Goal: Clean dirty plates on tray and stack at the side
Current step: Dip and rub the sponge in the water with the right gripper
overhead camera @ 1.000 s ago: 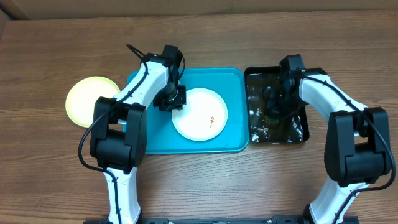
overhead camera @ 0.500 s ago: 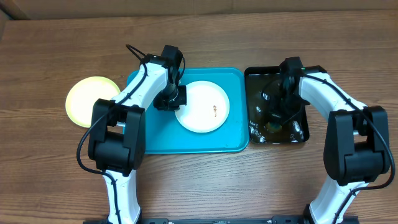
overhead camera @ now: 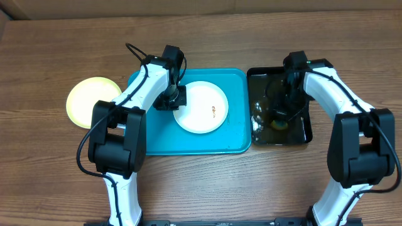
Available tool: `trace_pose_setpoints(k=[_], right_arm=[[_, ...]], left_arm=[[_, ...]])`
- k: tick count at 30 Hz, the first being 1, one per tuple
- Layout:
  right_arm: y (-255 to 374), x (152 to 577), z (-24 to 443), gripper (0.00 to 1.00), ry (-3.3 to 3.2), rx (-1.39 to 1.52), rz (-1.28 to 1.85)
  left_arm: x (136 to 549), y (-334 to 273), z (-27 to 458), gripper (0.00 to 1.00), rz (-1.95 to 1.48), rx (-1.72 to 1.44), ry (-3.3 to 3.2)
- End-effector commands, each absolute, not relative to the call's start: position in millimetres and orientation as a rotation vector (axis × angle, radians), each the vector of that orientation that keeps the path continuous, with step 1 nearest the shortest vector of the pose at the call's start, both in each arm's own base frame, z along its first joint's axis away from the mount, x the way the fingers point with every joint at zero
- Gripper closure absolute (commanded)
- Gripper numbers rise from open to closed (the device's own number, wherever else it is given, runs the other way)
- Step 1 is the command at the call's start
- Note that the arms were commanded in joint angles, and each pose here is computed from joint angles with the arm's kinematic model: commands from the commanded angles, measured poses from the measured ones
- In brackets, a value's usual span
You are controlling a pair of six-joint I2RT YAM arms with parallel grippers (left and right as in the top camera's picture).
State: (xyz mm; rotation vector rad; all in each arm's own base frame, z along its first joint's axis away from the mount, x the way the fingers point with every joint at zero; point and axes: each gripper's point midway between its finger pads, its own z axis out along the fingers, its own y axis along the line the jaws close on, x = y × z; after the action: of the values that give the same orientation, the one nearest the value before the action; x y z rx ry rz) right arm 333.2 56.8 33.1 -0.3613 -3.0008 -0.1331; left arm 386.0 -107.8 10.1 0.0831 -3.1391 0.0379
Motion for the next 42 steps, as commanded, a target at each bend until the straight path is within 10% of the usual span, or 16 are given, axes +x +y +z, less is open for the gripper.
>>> trace_pose_setpoints(k=[1, 4, 6, 10, 12, 19, 23, 26, 30, 42], right_arm=[[57, 355, 76, 0.96, -3.141, -0.298, -0.167], [48, 356, 81, 0.96, -3.167, -0.292, -0.088], [42, 354, 80, 0.96, -3.166, -0.29, -0.037], [42, 352, 79, 0.96, -3.162, -0.262, -0.033], [42, 350, 76, 0.96, -3.157, -0.254, -0.031], [41, 345, 73, 0.96, -3.144, -0.198, -0.024], [45, 345, 73, 0.96, -3.148, -0.135, -0.024], [47, 345, 73, 0.96, -3.148, -0.127, -0.024], [51, 344, 73, 0.96, -3.147, -0.075, -0.023], [71, 351, 100, 0.96, -3.181, 0.22, 0.123]], left_arm=[[375, -119, -4, 0.96, 0.122, 0.086, -3.078], [372, -130, -2, 0.51, 0.216, 0.086, -3.055], [377, -126, -3, 0.47, 0.178, 0.057, -3.084], [389, -108, -4, 0.63, 0.013, 0.037, -3.151], [390, -105, -4, 0.96, -0.01, 0.038, -3.156], [372, -134, -2, 0.95, 0.246, 0.085, -3.052], [364, -137, 0, 0.42, 0.273, 0.088, -3.013], [368, -126, -2, 0.51, 0.182, 0.086, -3.045], [375, -120, -3, 0.96, 0.128, 0.081, -3.078], [367, -139, -1, 0.85, 0.269, 0.065, -3.03]])
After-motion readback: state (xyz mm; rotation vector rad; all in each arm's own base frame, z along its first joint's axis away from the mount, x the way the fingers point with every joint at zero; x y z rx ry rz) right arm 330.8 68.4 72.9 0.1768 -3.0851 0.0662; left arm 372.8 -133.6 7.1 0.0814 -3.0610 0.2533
